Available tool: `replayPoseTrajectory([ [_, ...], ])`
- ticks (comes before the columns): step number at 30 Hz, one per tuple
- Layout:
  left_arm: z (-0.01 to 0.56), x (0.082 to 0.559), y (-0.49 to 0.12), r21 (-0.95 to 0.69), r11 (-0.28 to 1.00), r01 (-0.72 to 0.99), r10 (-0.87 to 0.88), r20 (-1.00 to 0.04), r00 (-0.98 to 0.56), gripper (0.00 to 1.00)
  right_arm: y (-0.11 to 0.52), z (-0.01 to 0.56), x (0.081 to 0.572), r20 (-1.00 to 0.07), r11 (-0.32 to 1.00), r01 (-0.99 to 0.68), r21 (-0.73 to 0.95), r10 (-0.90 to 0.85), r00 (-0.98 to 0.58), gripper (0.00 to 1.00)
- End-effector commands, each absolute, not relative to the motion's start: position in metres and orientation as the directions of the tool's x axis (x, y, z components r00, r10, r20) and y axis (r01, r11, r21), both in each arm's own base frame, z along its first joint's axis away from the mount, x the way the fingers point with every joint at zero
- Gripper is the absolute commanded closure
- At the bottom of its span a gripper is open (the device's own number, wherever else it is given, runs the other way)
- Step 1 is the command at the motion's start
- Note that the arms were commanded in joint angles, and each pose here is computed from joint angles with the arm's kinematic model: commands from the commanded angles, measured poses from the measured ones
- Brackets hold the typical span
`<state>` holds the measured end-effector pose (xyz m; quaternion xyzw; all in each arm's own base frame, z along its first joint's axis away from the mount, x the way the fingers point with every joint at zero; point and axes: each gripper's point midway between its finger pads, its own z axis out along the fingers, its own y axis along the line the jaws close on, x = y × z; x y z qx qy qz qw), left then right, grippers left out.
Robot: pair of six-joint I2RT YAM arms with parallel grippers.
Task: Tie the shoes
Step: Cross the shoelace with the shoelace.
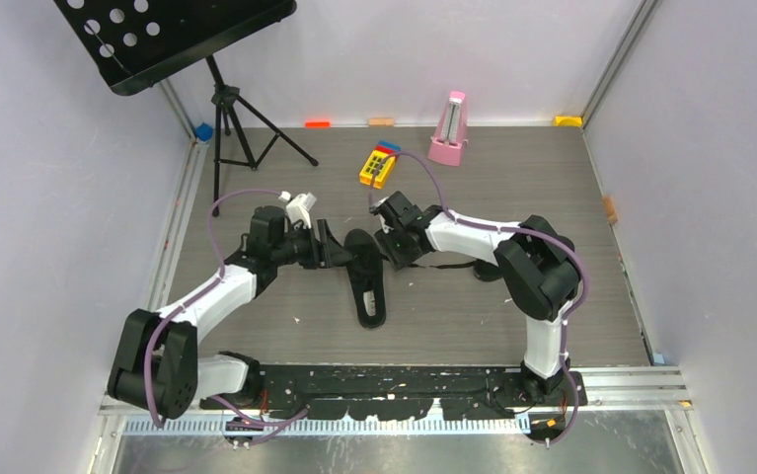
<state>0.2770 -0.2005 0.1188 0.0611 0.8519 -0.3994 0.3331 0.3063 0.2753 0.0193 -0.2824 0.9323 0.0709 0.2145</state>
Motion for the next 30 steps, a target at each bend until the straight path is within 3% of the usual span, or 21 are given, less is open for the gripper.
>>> replayPoseTrajectory([
  [1, 0.141, 0.289, -0.212, -0.639, 0.621, 0.455, -0.158, -0.67, -0.725, 0.45, 0.283, 0.017, 0.316, -0.463, 0.828, -0.56, 0.009, -0.493, -0.737, 0.68],
  [3, 0.142, 0.291, -0.214, -0.642, 0.612, 0.462, -0.155, -0.67, -0.726, 0.45, 0.287, 0.023, 0.313, -0.478, 0.828, -0.56, 0.037, -0.477, -0.737, 0.89],
  [5, 0.143, 0.291, -0.216, -0.645, 0.604, 0.467, -0.151, -0.669, -0.728, 0.45, 0.289, 0.033, 0.311, -0.506, 0.827, -0.559, 0.065, -0.456, -0.732, 0.99],
  [13, 0.134, 0.29, -0.216, -0.661, 0.61, 0.437, -0.137, -0.631, -0.763, 0.45, 0.277, 0.1, 0.307, -0.628, 0.862, -0.483, 0.151, -0.294, -0.72, 1.0],
  [30, 0.133, 0.306, -0.229, -0.716, 0.538, 0.445, -0.153, -0.601, -0.784, 0.4, 0.302, 0.198, 0.29, -0.695, 0.77, -0.548, 0.326, -0.198, -0.692, 1.0],
])
